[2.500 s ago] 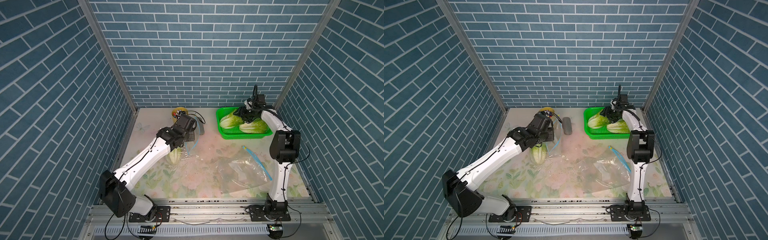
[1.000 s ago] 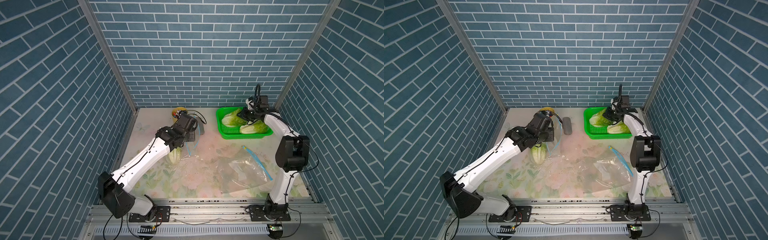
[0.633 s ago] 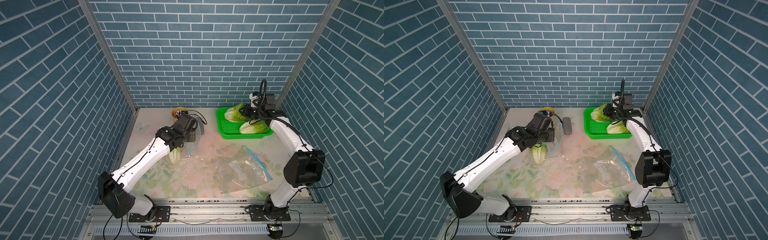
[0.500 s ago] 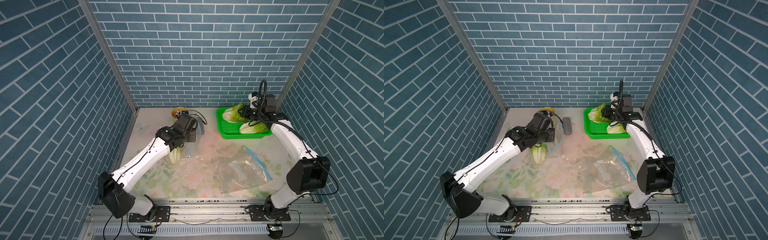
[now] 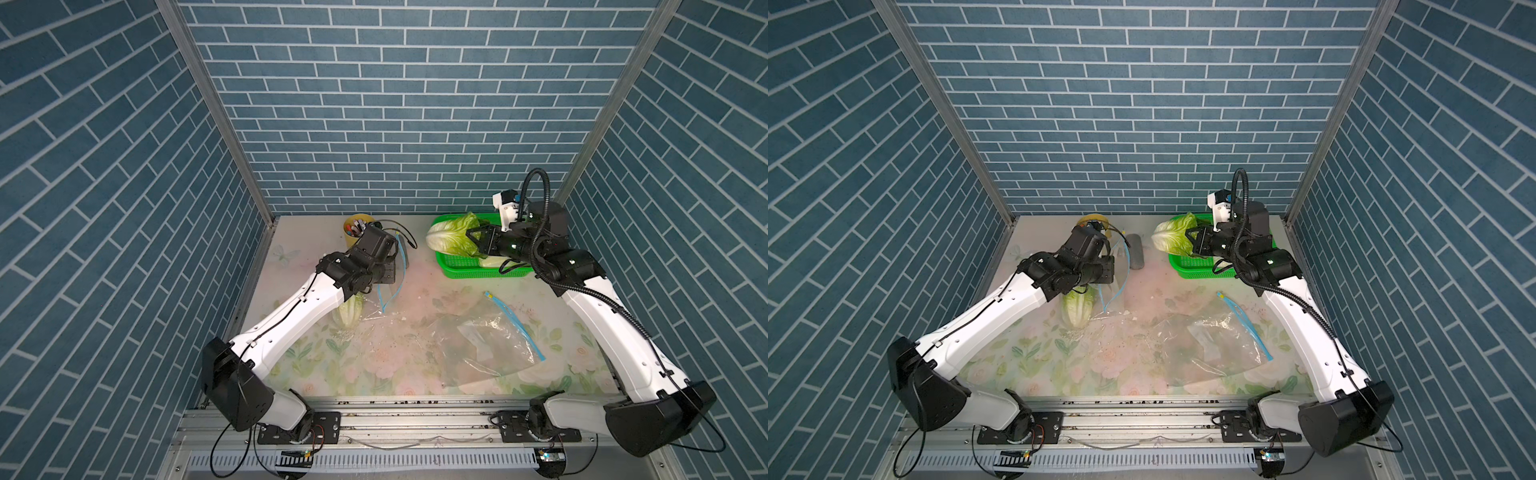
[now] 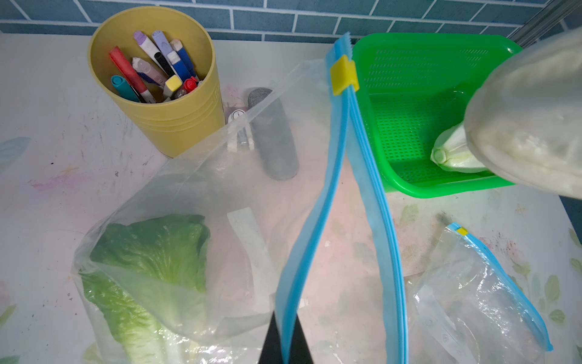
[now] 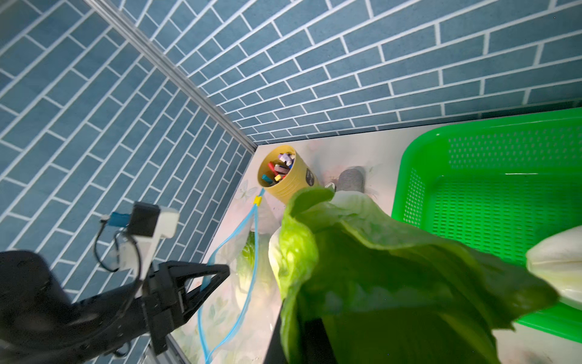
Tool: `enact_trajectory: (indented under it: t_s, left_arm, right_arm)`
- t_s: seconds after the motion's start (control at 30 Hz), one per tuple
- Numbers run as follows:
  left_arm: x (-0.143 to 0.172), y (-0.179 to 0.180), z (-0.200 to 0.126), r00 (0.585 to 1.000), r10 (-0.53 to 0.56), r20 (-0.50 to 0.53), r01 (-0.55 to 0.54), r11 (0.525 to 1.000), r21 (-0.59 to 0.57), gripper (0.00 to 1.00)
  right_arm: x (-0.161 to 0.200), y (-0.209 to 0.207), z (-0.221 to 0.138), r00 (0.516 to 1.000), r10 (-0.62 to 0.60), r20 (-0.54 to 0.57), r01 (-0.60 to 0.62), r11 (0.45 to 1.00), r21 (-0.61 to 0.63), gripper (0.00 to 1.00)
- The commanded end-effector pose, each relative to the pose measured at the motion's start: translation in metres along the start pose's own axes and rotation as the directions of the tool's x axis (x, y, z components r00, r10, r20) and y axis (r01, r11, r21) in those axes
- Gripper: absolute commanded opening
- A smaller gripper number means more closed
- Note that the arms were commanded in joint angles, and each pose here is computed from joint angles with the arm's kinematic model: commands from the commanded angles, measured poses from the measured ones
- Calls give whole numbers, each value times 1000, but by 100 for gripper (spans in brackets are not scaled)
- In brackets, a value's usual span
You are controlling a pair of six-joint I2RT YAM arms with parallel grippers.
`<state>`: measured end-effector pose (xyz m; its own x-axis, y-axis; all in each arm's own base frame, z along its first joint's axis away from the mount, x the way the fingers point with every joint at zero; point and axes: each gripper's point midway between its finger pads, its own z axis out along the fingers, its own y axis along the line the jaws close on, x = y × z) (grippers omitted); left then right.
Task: Put the chinese cabbages into a zipper bag and zip it
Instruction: Pick up the Chinese cabbage from the basket, then place the Chinese cabbage in the zipper food storage bag.
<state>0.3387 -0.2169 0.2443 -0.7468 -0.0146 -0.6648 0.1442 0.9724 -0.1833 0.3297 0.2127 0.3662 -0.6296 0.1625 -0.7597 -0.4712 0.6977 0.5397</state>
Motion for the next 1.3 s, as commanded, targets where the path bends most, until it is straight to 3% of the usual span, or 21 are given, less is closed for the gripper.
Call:
enact_trajectory:
  t_s: [0.0, 0.23, 0.47, 0.7, 1.03, 1.27]
  left_arm:
    - [-1, -5, 3, 1000, -16, 3, 16, 1000, 14, 0]
    - [-3, -5, 6, 999, -47, 13, 47, 999, 13, 0]
    - [-6, -8, 5, 996, -77, 34, 76, 997, 31, 0]
    - [-13, -15, 0, 994, -97, 54, 93, 993, 72, 0]
    - [-16, -7, -13, 995, -70, 65, 67, 997, 40, 0]
    - [-18, -20, -20, 997, -51, 51, 45, 993, 107, 0]
  right_arm:
    - [8, 29, -14, 1000, -7, -12, 6, 994, -113, 0]
    - [18, 70, -19, 999, -12, -44, 0, 959, -283, 0]
    - [26, 88, -10, 998, -27, -59, 5, 938, -347, 0]
    - [43, 79, 9, 995, -4, -101, -29, 944, -327, 0]
    - [68, 41, 9, 979, -116, -168, 102, 991, -89, 0]
    - [66, 56, 11, 971, -165, -172, 146, 982, -122, 0]
